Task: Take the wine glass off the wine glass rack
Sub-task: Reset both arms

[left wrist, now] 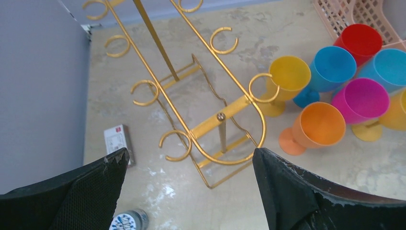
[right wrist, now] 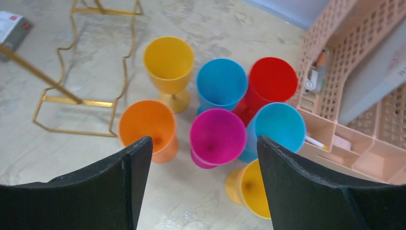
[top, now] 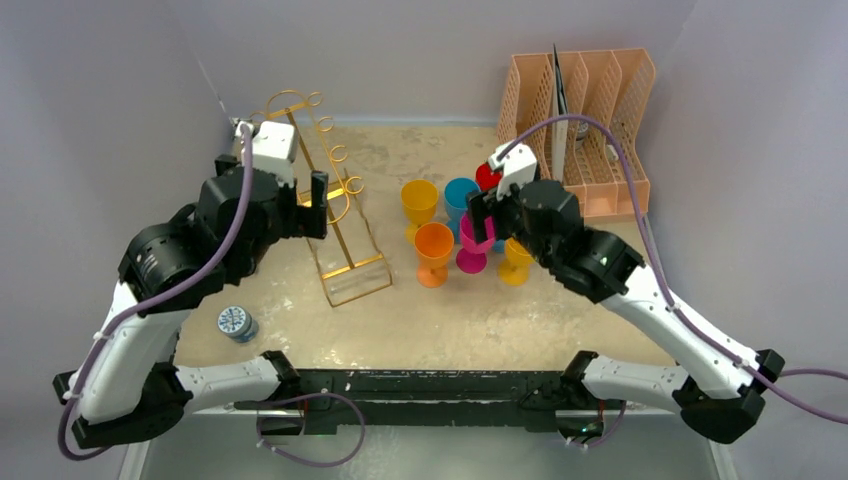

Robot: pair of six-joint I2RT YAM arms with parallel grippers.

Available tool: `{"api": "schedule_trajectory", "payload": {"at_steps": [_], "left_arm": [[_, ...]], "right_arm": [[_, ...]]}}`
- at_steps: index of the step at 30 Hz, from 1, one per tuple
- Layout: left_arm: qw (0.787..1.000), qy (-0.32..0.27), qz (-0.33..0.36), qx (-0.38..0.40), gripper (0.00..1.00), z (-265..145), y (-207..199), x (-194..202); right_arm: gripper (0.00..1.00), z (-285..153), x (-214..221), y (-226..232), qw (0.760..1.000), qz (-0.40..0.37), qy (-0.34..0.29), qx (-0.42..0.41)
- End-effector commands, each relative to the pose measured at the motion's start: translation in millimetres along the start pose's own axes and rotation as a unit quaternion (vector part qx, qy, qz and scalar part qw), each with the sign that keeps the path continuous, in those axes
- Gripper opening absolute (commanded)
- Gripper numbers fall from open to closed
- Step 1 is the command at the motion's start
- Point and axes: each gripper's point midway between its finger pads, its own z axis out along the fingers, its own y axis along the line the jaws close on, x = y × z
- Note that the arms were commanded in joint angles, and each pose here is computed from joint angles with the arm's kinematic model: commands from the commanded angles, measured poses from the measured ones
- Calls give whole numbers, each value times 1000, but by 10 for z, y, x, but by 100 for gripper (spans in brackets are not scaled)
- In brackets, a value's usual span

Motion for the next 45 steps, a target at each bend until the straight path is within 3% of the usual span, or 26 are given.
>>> {"api": "schedule_trajectory", "payload": {"at_steps": [1, 5, 10, 14, 21, 25, 28, 36, 39, 41, 45], "left_arm": [[997, -40, 57, -45, 100, 17, 138, -387], [993, -92, 60, -40, 100, -2, 152, -704], [996, -39, 74, -32, 100, 349, 182, -675], [1000, 2, 13, -21, 100, 704, 499, -571], [994, 6, -89, -69, 100, 793, 1269, -560], [982, 29, -170, -76, 100, 935, 1563, -396], [969, 16, -229, -93, 100, 934, 1828, -342], [951, 3, -262, -164, 100, 886, 2029, -212], [939, 5, -266, -216, 100, 793, 2148, -72], [937, 6, -270, -222, 100, 778, 2153, -37], [934, -9, -267, -237, 100, 690, 2177, -85]], "right_arm": [[82, -3, 28, -368, 997, 42, 48, 33], [82, 19, -35, -483, 996, 70, 43, 33], [83, 61, -43, -569, 994, 86, 59, 35], [83, 81, -83, -650, 993, 98, 62, 38], [84, 170, -270, -915, 990, 111, 79, 47], [99, 192, -415, -1145, 985, 136, 72, 75], [99, 195, -443, -1350, 979, 159, 76, 101], [99, 196, -260, -1566, 958, 220, 139, 118], [99, 75, -333, -1583, 968, 171, 151, 108], [99, -86, -353, -1716, 963, 151, 165, 148], [99, -166, -350, -1750, 961, 158, 153, 168]]}}
